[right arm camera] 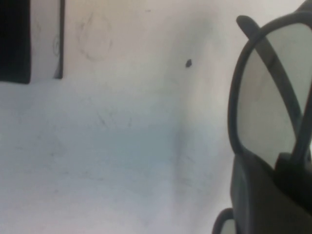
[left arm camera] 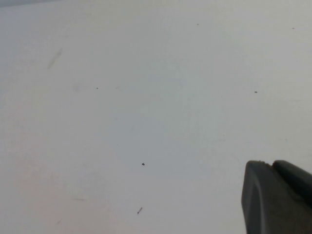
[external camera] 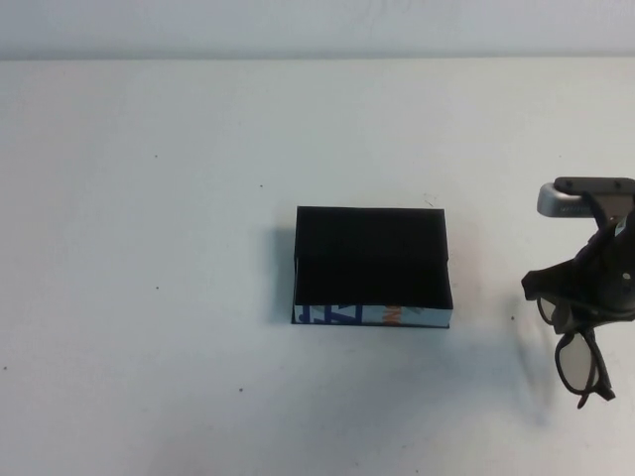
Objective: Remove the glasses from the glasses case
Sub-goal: Place the glasses on the table
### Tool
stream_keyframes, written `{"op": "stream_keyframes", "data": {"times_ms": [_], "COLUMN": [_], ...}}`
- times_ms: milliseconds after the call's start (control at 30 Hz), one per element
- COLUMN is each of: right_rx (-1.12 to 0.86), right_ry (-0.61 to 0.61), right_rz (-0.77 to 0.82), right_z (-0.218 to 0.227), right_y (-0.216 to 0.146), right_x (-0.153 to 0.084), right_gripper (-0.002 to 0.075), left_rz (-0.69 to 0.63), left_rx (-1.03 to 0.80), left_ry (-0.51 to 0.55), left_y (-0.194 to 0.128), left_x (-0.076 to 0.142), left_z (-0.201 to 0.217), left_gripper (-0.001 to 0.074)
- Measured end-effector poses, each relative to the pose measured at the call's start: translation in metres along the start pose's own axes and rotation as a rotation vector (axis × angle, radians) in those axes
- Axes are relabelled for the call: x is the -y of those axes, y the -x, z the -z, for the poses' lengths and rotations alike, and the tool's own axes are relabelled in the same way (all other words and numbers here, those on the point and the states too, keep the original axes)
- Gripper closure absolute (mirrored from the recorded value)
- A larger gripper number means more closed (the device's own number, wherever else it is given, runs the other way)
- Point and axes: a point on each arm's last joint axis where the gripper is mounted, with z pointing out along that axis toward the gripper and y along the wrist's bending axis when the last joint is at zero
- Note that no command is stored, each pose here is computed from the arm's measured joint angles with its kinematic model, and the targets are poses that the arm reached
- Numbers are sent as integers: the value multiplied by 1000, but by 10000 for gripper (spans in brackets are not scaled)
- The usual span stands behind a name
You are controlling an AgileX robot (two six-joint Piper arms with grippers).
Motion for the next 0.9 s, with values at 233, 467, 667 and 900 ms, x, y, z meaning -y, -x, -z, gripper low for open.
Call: {"op": "stream_keyframes", "data": {"times_ms": [233,467,667,900], "right_rx": [36,56,33,95], "right_ry": [-5,-6,-7,3], "right_rz": [-8,-9,-9,13], "right_z": [-24,-28,-28,14], "right_y": [11,14,12,6], "right_x": [2,2,2,-2], "right_gripper": [670,592,387,445], "left_rz": [0,0,0,0], "left_rx": [0,0,0,0], "left_ry": [0,0,0,0], "left_y": [0,0,0,0], "left_x": [0,0,0,0], "left_z": [0,0,0,0], "left_gripper": [739,739,739,739]}}
